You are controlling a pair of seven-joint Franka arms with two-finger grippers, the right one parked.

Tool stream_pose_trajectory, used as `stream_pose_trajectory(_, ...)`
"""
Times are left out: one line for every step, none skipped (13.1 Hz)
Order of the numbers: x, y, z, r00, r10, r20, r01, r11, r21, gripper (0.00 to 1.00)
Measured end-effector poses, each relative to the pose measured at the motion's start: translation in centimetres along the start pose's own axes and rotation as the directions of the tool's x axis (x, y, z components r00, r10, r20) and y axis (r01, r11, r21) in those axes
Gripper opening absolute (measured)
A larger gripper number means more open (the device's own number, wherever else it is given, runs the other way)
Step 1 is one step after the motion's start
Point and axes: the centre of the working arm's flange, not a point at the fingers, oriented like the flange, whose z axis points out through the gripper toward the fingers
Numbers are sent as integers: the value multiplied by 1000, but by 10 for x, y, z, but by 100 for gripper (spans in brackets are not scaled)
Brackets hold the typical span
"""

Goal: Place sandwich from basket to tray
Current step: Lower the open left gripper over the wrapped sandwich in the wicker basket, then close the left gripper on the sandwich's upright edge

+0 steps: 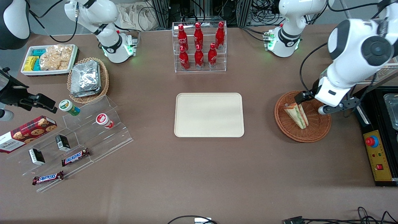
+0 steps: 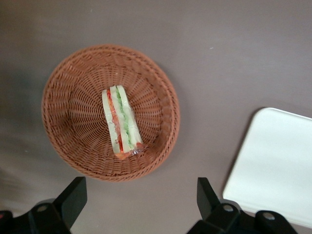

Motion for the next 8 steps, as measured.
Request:
stream_pose_trajectory(-5, -7, 21, 1000, -29, -5, 29, 1000, 0, 100)
stream_pose_trajectory(-8, -14, 39, 998, -59, -8, 59, 998, -2, 100)
stream_pose_trajectory(-10, -20, 54, 996, -85, -12, 85, 996, -6, 100)
stream_pose_trajectory(-11, -25, 67, 995, -101, -20, 101, 995, -12, 100)
stream_pose_trajectory(-14, -30, 82, 993, -114, -35, 114, 993, -22, 100)
stream_pose_trajectory(-17, -35, 97, 991, -125, -48, 123, 992, -31, 100)
stream_pose_trajectory(-20, -40, 112, 990, -132, -54, 130, 991, -37, 100)
stream_pose_trajectory(-22, -44, 125, 988, -142, -59, 139, 989, -44, 100)
